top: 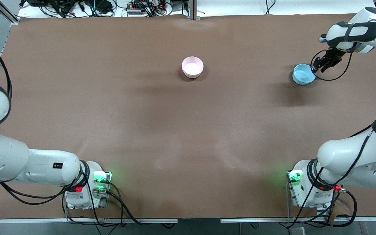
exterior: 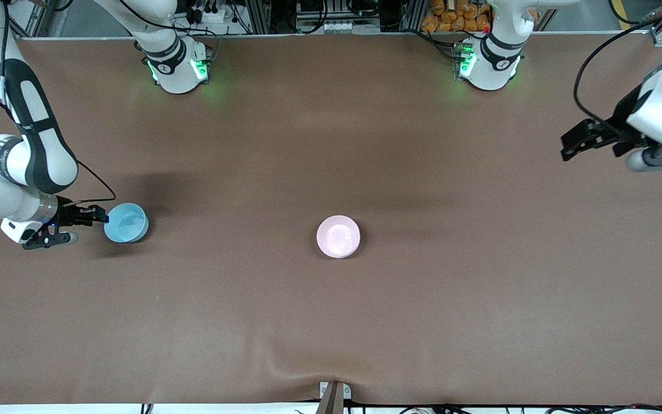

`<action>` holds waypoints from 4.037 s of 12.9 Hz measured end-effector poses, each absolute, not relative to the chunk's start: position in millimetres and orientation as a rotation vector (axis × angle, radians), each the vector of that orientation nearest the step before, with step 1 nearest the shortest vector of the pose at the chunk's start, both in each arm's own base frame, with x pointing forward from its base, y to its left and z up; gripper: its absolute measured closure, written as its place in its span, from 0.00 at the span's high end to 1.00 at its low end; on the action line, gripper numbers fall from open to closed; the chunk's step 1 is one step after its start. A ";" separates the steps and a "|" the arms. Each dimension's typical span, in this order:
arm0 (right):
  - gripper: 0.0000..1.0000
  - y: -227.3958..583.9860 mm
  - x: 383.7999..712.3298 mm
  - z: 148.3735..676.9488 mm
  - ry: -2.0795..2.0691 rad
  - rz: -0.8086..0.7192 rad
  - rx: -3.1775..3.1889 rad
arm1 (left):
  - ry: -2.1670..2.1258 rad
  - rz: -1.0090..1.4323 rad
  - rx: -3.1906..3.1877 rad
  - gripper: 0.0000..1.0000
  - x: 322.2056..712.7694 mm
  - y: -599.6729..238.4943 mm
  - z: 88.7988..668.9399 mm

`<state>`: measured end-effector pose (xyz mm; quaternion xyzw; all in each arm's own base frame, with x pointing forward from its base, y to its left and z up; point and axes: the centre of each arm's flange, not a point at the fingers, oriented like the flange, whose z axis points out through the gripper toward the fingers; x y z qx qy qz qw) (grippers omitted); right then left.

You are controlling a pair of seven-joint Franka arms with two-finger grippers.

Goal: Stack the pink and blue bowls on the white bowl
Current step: 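Return the left arm to rest while the right gripper reaches the blue bowl, then close the right gripper on the light blue bowl rim, then carry the blue bowl with the right gripper over the stacked bowls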

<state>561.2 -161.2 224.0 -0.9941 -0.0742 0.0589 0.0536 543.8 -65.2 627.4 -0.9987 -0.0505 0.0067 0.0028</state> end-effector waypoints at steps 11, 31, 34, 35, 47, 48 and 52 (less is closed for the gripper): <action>0.02 -145.8 547.8 207.3 -0.163 0.206 -2.981 | -0.201 -0.003 -3.131 1.00 527.6 -58.2 640.2; 0.02 303.3 588.6 395.9 0.713 0.221 -2.808 | -0.188 -0.005 -3.132 1.00 527.2 -62.3 648.2; 0.02 356.4 574.3 370.6 0.807 0.198 -2.770 | -0.186 -0.001 -3.132 1.00 527.8 -63.3 646.9; 0.02 365.8 572.7 362.1 0.831 0.189 -2.757 | -0.185 -0.001 -3.132 1.00 527.8 -63.3 646.9; 0.02 440.7 561.2 270.7 0.969 0.105 -2.752 | -0.179 0.020 -3.130 1.00 526.7 -65.5 645.1; 0.02 441.9 561.2 267.4 0.966 0.097 -2.750 | -0.177 0.021 -3.130 1.00 526.7 -66.1 645.0; 0.02 445.7 559.9 257.8 0.957 0.080 -2.750 | -0.175 0.022 -3.130 1.00 526.6 -66.8 644.8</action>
